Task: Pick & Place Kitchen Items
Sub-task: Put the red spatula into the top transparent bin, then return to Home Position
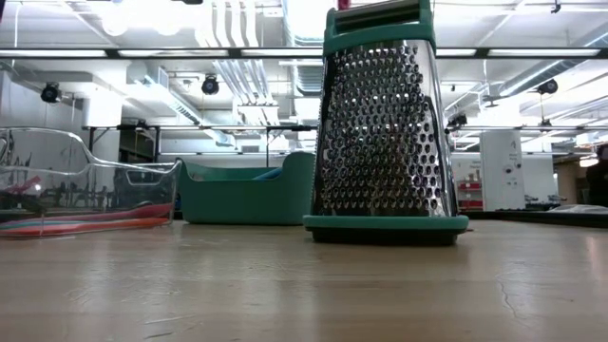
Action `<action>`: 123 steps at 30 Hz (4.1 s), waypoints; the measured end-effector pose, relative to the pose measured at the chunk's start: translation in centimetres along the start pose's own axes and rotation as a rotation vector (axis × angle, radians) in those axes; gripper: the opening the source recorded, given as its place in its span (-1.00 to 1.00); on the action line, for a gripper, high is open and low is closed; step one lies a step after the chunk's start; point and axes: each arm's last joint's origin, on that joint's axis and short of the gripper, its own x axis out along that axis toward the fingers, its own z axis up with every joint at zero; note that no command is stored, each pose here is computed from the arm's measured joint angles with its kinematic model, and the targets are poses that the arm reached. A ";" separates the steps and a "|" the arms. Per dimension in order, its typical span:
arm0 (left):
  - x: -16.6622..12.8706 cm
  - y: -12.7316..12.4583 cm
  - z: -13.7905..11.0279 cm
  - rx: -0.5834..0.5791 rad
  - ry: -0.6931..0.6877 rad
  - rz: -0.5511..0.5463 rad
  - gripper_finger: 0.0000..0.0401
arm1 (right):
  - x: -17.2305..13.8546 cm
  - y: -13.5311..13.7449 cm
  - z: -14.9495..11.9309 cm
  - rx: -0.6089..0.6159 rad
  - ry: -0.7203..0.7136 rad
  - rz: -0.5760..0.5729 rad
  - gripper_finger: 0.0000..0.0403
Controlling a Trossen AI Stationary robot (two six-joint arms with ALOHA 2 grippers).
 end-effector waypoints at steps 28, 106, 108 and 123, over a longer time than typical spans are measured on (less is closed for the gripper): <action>0.0 0.3 -0.4 0.019 0.052 0.108 -0.25 | 10.3 7.2 -5.4 -0.021 0.045 0.266 -0.89; -15.0 8.1 -0.7 -0.612 0.823 0.767 -0.36 | 6.0 7.5 -6.4 -0.009 0.535 0.168 0.05; -14.2 7.8 -0.3 -0.575 0.747 0.699 -0.36 | 6.0 7.6 -6.4 -0.001 0.535 0.169 -0.12; -9.2 5.1 4.8 -0.063 0.178 0.000 -0.97 | 0.8 6.1 -0.2 -0.153 0.368 0.179 -0.96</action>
